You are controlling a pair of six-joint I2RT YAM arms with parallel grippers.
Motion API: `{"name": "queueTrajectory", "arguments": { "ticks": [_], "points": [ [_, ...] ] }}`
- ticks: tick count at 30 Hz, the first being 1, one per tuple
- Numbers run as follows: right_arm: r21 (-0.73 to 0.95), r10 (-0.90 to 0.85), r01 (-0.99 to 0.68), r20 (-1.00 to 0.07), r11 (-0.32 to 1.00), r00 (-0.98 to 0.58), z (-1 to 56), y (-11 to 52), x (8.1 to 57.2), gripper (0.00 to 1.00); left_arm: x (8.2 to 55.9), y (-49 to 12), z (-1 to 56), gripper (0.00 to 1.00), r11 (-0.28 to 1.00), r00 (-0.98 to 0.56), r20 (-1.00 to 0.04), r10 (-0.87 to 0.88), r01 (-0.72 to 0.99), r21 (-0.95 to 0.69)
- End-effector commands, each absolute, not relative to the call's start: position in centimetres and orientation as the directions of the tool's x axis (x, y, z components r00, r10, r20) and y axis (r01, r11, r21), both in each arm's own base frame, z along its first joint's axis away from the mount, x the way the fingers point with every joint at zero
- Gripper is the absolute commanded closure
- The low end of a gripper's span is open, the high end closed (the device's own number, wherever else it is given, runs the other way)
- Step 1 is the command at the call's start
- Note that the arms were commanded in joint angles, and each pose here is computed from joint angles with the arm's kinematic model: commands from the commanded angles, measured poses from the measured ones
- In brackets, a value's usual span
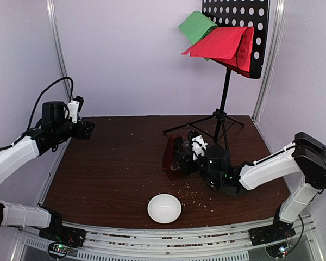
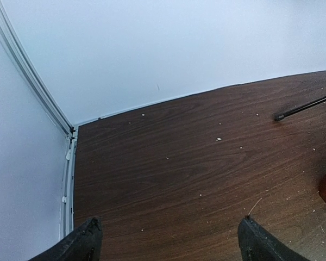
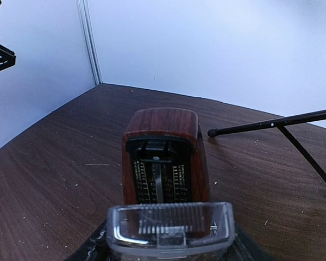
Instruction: Pack up the instrument practice props
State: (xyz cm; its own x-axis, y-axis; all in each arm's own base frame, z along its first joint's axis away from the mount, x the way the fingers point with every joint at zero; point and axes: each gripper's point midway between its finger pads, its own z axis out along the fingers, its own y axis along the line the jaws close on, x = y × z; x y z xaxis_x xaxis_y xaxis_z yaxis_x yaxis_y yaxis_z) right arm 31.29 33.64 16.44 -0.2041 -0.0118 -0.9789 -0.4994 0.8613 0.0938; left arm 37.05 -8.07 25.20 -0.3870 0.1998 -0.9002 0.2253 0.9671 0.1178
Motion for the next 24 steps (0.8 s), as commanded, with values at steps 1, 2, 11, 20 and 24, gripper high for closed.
{"name": "queueTrajectory", "arguments": {
  "ticks": [1, 2, 11, 20, 24],
  "points": [
    [0.092, -0.008, -0.484, -0.98, 0.87, -0.199, 15.7, 33.3, 31.3, 0.49, 37.0, -7.4, 26.5, 0.1, 0.972, -0.337, -0.92, 0.201, 0.188, 0.143],
    [0.088, -0.011, -0.483, -0.98, 0.871, -0.199, 15.6, 33.3, 31.3, 0.49, 36.9, -7.3, 26.6, 0.11, 0.972, -0.333, -0.921, 0.201, 0.183, 0.146],
    [0.065, -0.039, -0.502, -0.98, 0.862, -0.194, 14.9, 33.8, 31.2, 0.49, 37.0, -7.3, 26.3, 0.1, 0.972, -0.339, -0.918, 0.205, 0.183, 0.15],
    [0.039, -0.081, -0.514, -0.974, 0.857, -0.21, 13.5, 34.1, 31.1, 0.47, 37.2, -7.3, 26.0, 0.1, 0.971, -0.347, -0.915, 0.207, 0.185, 0.15],
    [0.034, -0.097, -0.522, -0.97, 0.852, -0.223, 12.9, 34.5, 31.2, 0.45, 37.2, -7.3, 25.9, 0.1, 0.971, -0.348, -0.914, 0.208, 0.184, 0.151]
  ]
}}
